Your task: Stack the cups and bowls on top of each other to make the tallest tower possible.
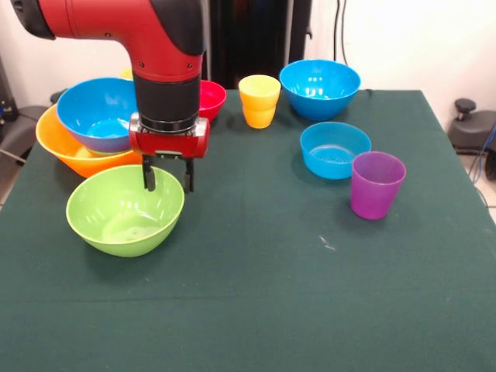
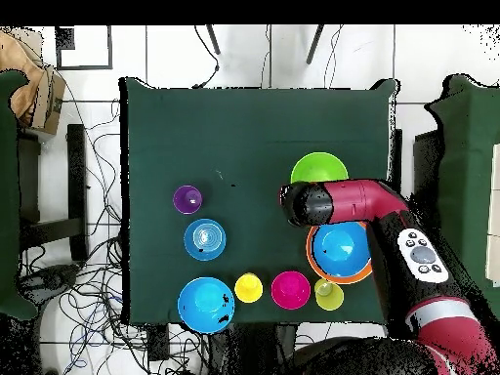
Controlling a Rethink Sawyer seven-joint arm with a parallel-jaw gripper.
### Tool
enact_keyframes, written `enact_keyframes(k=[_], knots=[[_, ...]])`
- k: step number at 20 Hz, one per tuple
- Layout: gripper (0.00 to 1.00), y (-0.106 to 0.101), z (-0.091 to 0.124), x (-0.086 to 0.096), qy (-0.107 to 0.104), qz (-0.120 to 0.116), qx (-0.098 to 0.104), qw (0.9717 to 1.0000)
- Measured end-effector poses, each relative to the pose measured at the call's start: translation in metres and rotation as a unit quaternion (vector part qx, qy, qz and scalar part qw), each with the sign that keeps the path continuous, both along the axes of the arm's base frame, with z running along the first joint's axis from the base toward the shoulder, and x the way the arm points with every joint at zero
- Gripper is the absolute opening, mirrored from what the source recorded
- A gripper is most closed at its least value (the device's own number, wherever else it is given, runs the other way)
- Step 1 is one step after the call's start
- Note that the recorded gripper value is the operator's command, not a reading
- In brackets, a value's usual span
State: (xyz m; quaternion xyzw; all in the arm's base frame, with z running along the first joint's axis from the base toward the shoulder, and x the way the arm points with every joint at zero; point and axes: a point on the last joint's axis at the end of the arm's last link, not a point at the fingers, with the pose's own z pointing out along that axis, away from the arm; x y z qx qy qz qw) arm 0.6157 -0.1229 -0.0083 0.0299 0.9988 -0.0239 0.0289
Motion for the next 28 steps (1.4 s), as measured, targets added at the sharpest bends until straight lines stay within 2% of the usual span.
enact_keyframes(k=[12,28], knots=[[1.00,-0.003,-0.015,-0.008,0.011,0.015,-0.031,0.9993],[1.00,-0.023,-0.016,-0.012,0.015,0.006,-0.051,0.9986]])
